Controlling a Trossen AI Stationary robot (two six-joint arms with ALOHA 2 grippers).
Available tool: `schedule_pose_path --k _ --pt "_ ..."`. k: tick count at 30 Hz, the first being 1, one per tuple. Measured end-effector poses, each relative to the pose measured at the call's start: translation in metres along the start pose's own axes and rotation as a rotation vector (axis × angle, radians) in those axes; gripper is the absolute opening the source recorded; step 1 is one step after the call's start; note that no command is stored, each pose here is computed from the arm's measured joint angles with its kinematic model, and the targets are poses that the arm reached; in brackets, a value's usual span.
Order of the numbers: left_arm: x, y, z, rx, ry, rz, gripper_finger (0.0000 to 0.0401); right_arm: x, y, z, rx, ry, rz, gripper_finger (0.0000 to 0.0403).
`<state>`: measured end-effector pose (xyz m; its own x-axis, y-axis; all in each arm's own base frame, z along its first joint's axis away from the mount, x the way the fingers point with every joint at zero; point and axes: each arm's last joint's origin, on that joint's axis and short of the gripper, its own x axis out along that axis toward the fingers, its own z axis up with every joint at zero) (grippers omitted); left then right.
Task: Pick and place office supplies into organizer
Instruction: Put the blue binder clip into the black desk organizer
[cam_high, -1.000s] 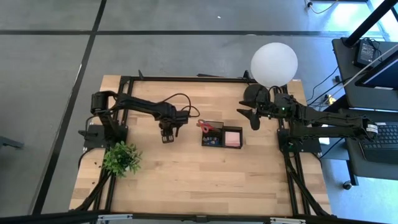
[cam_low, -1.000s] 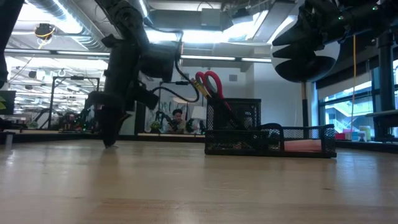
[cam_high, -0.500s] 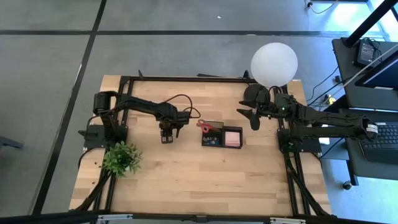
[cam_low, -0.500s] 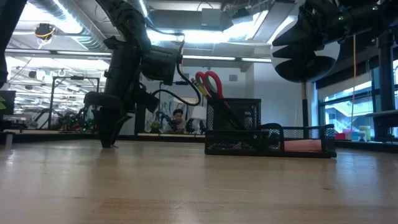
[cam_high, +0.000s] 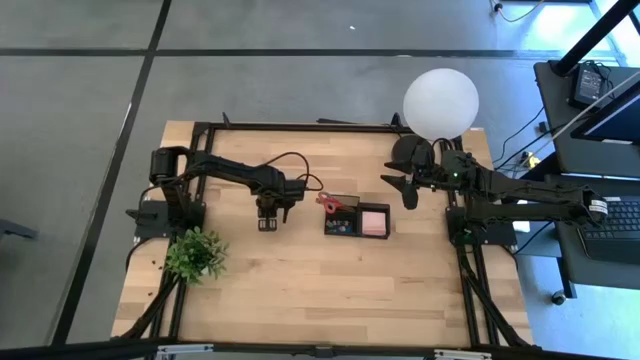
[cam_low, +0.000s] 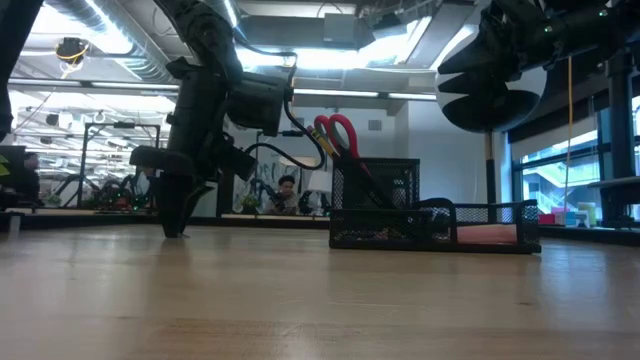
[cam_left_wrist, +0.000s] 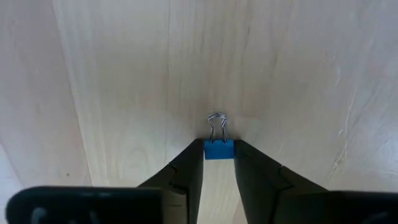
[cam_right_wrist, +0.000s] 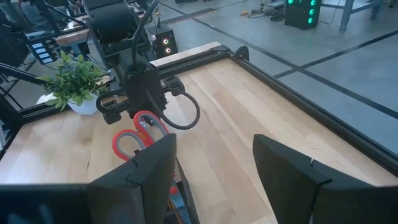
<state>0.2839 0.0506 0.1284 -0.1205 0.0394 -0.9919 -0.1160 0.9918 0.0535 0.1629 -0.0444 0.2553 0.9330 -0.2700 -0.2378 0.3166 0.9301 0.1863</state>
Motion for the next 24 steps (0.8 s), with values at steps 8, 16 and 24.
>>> schedule_pose_path --k 8,16,24 --pt "0.0001 0.0 0.0 0.001 0.0 0.0 0.0069 0.0 0.0 0.0 -0.02 0.0 0.0 0.0217" --pt "0.0002 0.0 -0.0001 0.001 0.0 0.001 0.0067 0.0 0.0 0.0 -0.045 0.0 0.0 0.0217" --pt "0.0001 0.0 -0.0001 -0.005 0.0 0.002 0.0067 0.0 -0.0008 0.0002 -0.053 -0.005 -0.026 0.0217"
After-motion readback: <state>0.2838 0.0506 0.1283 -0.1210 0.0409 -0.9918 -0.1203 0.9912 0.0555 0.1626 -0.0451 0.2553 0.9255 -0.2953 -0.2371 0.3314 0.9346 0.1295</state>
